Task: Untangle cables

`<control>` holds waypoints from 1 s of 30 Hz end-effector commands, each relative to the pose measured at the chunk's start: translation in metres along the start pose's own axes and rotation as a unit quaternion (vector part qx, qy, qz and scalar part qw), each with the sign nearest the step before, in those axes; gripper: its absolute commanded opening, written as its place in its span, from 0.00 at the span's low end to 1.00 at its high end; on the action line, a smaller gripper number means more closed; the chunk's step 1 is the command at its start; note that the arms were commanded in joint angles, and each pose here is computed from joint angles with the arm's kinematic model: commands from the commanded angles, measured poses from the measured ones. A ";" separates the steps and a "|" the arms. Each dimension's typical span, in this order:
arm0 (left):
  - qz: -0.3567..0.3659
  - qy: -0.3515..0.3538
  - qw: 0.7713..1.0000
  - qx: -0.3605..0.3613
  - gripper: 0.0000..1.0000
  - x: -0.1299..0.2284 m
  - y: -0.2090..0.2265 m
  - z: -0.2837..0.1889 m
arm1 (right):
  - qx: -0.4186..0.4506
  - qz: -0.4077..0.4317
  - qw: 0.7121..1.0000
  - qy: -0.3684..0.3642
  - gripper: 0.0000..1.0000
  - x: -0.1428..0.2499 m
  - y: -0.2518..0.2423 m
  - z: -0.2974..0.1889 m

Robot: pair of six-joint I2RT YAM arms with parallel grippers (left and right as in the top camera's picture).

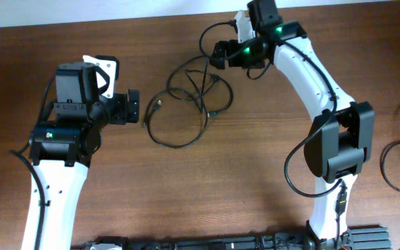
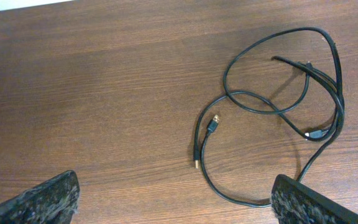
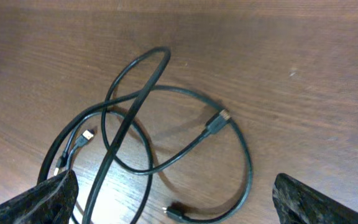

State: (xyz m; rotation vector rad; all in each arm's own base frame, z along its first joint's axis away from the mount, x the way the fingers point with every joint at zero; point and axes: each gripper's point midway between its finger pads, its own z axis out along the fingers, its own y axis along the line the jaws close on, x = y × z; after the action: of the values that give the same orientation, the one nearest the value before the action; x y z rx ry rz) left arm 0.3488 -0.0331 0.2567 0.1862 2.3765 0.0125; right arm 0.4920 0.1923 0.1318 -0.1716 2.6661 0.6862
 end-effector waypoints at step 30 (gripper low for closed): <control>-0.006 -0.008 1.000 -0.003 0.99 -0.003 0.002 -0.005 | 0.072 0.007 0.997 -0.006 0.04 0.019 0.016 -0.040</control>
State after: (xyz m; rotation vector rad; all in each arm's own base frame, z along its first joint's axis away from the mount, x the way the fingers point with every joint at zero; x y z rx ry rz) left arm 0.3488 -0.0332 0.2567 0.1864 2.3765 0.0121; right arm 0.4527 0.1943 0.1082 -0.0739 2.8024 0.5328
